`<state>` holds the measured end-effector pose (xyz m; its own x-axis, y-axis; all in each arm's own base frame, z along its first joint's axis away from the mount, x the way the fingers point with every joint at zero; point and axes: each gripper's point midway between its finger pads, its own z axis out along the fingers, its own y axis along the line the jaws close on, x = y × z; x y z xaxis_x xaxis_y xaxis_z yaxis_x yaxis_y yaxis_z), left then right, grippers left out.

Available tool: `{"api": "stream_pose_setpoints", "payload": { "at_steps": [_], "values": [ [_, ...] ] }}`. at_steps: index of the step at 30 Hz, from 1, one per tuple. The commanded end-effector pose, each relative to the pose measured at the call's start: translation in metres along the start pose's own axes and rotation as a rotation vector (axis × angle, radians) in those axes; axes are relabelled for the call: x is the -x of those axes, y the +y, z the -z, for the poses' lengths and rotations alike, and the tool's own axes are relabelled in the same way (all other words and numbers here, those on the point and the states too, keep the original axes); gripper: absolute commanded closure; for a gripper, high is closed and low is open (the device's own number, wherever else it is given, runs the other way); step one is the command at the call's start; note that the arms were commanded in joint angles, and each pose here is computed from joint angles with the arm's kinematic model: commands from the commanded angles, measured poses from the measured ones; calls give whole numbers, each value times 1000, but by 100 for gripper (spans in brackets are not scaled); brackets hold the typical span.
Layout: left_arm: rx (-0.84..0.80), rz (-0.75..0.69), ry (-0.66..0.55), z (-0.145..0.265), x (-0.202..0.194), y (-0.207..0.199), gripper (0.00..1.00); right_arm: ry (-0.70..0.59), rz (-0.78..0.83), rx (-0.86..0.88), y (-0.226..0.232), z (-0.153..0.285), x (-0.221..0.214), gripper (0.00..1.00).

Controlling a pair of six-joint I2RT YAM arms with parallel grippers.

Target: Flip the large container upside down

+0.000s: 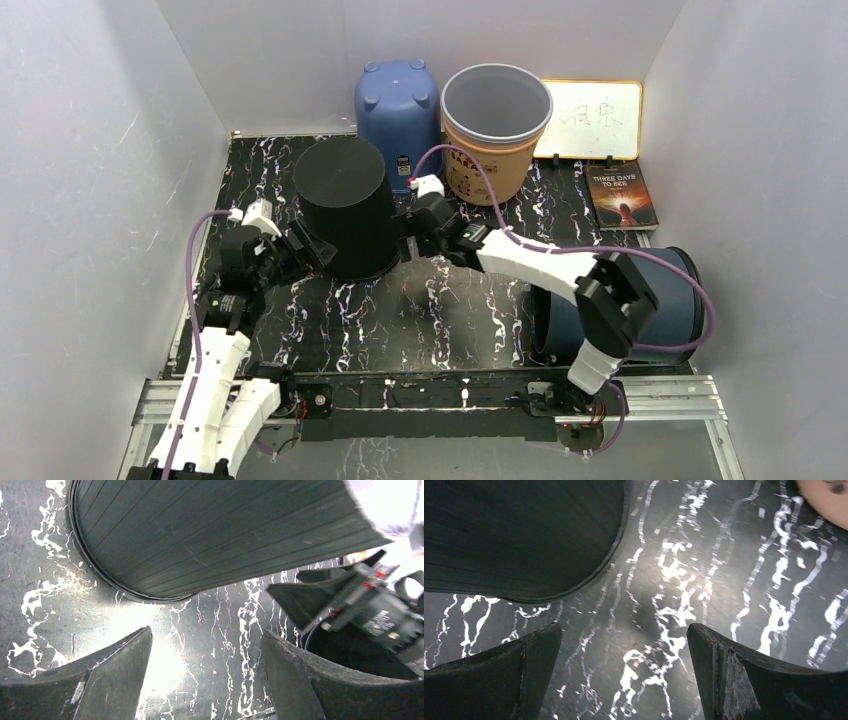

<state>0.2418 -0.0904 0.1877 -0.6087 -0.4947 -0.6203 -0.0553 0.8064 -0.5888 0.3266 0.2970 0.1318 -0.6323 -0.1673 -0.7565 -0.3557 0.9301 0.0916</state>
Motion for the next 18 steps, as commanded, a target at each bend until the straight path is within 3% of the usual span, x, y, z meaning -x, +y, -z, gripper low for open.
{"api": "stream_pose_setpoints", "payload": {
  "at_steps": [1, 9, 18],
  "values": [
    [-22, -71, 7, 22, 8, -13, 21, -111, -5, 87, 37, -14, 42, 2],
    [-7, -123, -29, 42, 22, -21, 19, -76, 25, 140, 70, -66, 43, 2],
    [-20, -174, -80, 48, 39, -30, 14, -172, 39, 271, 144, -122, 103, 2]
  ]
}}
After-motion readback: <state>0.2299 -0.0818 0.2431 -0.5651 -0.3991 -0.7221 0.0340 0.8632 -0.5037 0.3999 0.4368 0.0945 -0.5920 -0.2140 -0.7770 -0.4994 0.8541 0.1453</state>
